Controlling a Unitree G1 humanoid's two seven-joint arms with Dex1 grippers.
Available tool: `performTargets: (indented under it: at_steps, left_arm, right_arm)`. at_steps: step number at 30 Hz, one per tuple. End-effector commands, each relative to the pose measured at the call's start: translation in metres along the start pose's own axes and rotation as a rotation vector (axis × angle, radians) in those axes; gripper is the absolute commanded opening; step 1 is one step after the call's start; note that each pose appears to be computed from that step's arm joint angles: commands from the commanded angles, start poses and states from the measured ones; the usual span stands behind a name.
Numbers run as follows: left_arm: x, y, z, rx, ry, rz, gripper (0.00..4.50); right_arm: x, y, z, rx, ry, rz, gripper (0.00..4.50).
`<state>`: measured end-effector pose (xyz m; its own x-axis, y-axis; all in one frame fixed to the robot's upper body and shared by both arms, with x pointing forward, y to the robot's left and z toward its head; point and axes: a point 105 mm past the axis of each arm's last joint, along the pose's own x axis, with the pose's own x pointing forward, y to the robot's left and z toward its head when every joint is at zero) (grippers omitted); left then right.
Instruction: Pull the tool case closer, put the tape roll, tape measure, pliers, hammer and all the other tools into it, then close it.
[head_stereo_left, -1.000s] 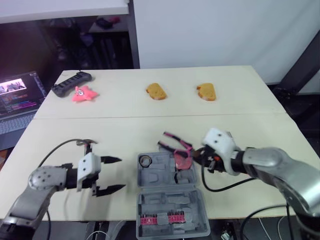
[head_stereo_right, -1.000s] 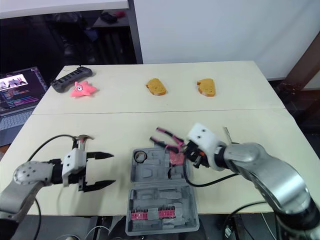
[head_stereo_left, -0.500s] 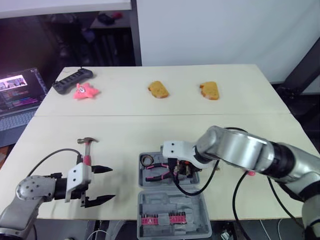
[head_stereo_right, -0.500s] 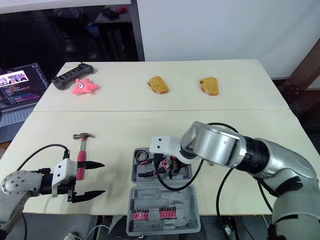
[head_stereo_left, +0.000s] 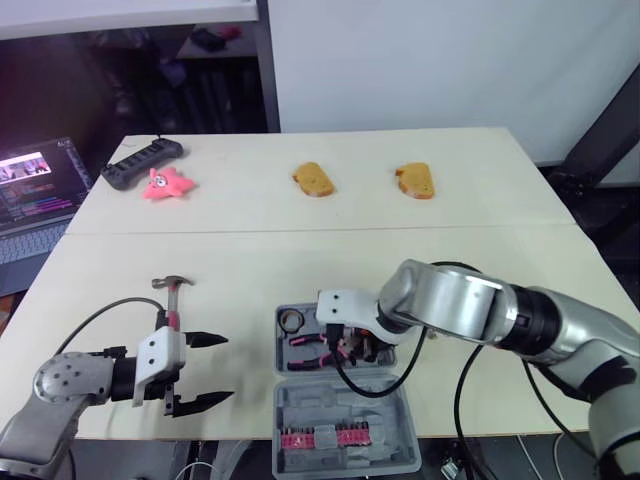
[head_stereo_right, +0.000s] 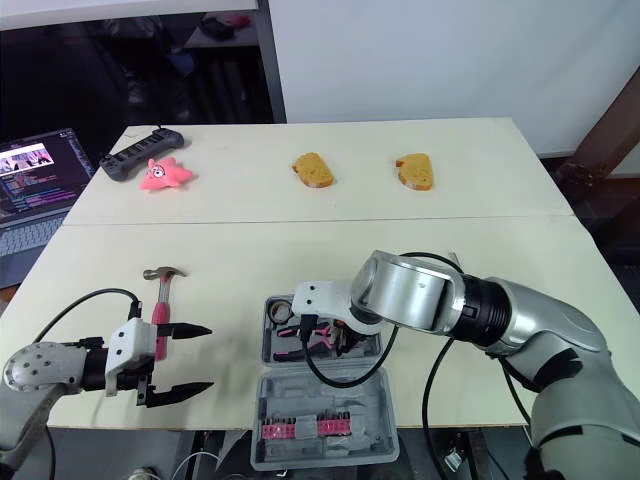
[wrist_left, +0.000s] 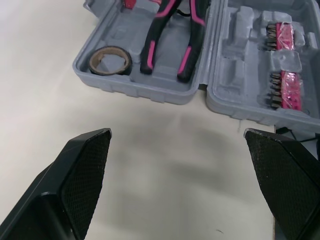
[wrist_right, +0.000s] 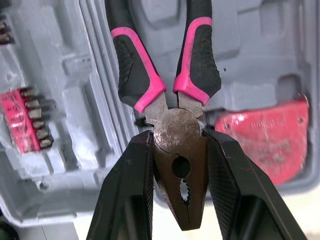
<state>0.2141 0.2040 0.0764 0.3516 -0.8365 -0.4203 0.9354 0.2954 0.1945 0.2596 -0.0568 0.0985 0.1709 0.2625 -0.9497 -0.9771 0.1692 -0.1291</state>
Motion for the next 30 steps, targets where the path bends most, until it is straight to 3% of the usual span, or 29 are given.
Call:
performTargets:
  at_steps: [1, 11, 13, 14, 16, 27, 30]
  left_arm:
    - [-0.001, 0.004, 0.009, 0.032, -0.017, 0.012, 4.50]
    - [0.001, 0.005, 0.010, 0.038, -0.016, 0.014, 4.50]
    - [0.001, 0.005, 0.009, 0.038, -0.014, 0.014, 4.50]
    - [0.002, 0.005, 0.009, 0.038, -0.014, 0.014, 4.50]
    - [0.003, 0.006, 0.009, 0.039, -0.015, 0.016, 4.50]
    - [0.005, 0.010, 0.010, 0.043, -0.018, 0.026, 4.50]
    - [0.006, 0.010, 0.010, 0.044, -0.020, 0.027, 4.50]
  right_arm:
    - [0.009, 0.003, 0.012, -0.011, -0.038, 0.008, 0.99]
    - [0.023, -0.006, 0.004, 0.019, -0.043, -0.017, 0.99]
    - [0.024, -0.007, 0.001, 0.028, -0.046, -0.020, 2.01]
    - [0.024, -0.007, 0.001, 0.031, -0.047, -0.017, 2.20]
    - [0.017, -0.010, 0.011, 0.063, -0.122, -0.014, 3.12]
    - [-0.003, -0.004, 0.036, 0.081, -0.419, -0.012, 3.12]
    - [0.006, -0.005, 0.037, 0.090, -0.504, -0.043, 2.22]
